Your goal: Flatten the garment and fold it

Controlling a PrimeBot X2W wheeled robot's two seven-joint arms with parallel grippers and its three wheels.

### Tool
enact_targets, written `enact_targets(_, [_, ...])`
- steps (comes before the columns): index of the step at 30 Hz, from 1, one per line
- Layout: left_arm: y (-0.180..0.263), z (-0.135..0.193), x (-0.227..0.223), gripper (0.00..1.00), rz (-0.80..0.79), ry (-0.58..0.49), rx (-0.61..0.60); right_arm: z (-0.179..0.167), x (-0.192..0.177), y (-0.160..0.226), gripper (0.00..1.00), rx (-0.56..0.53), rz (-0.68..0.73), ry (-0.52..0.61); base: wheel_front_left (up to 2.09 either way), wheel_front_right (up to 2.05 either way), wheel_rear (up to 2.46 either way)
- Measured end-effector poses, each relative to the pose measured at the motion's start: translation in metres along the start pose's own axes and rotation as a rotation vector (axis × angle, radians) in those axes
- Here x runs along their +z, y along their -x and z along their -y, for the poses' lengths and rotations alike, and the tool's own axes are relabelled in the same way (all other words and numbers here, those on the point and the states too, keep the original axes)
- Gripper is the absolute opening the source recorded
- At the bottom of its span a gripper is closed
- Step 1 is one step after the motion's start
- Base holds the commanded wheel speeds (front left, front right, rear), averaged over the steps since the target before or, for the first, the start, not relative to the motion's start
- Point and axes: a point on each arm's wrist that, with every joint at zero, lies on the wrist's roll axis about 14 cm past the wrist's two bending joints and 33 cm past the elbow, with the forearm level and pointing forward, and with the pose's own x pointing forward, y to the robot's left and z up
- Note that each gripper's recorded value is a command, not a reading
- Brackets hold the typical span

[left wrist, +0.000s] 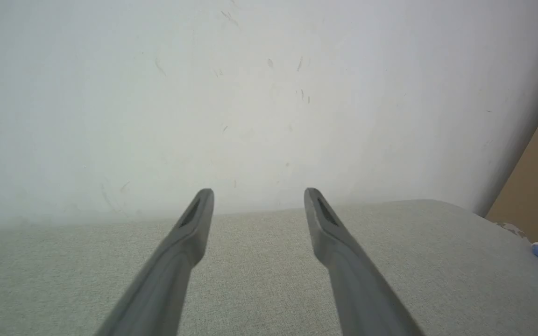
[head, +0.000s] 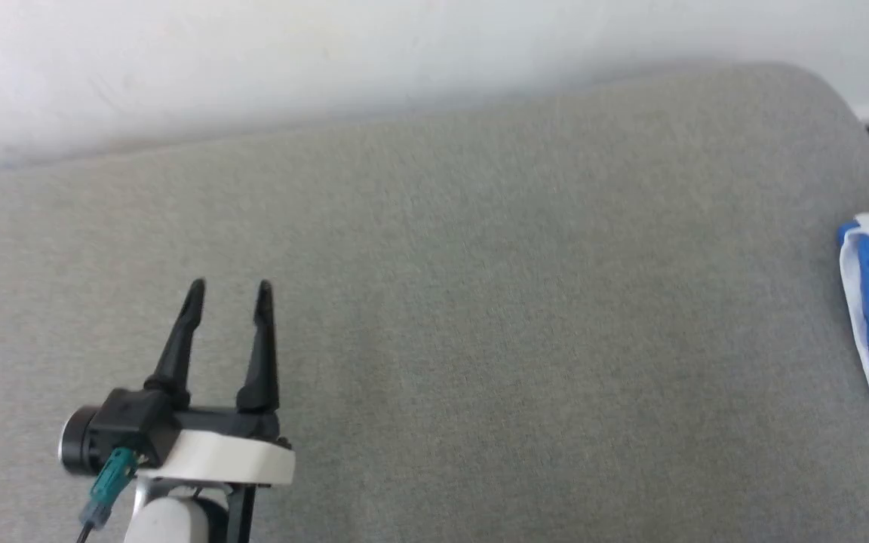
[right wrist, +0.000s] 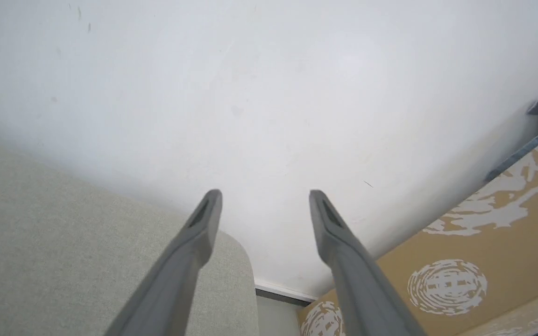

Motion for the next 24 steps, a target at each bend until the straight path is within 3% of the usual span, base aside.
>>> enact_targets(5, [0.024, -0.017, 0.02, 1.0, 0.03, -0.03, 0.077, -0.022, 0.042, 0.027, 1.0, -0.027, 0.187, -0.171, 0.0, 0.0, 0.0])
enact_targets(10, [0.049, -0.034, 0.033, 1.0, 0.048, -0.058, 0.157, -0.061, 0.053, 0.05, 1.0, -0.03, 0.28, -0.347, 0.0, 0.0, 0.0])
enact_targets(17, [0.074, -0.046, 0.041, 1.0, 0.053, -0.095, 0.212, -0.12, 0.036, 0.079, 1.0, 0.013, 0.255, -0.534, 0.0, 0.0, 0.0])
enact_targets(24, [0.089, -0.049, 0.035, 1.0, 0.027, -0.098, 0.233, -0.159, 0.015, 0.101, 1.0, 0.088, 0.174, -0.591, 0.0, 0.0, 0.0])
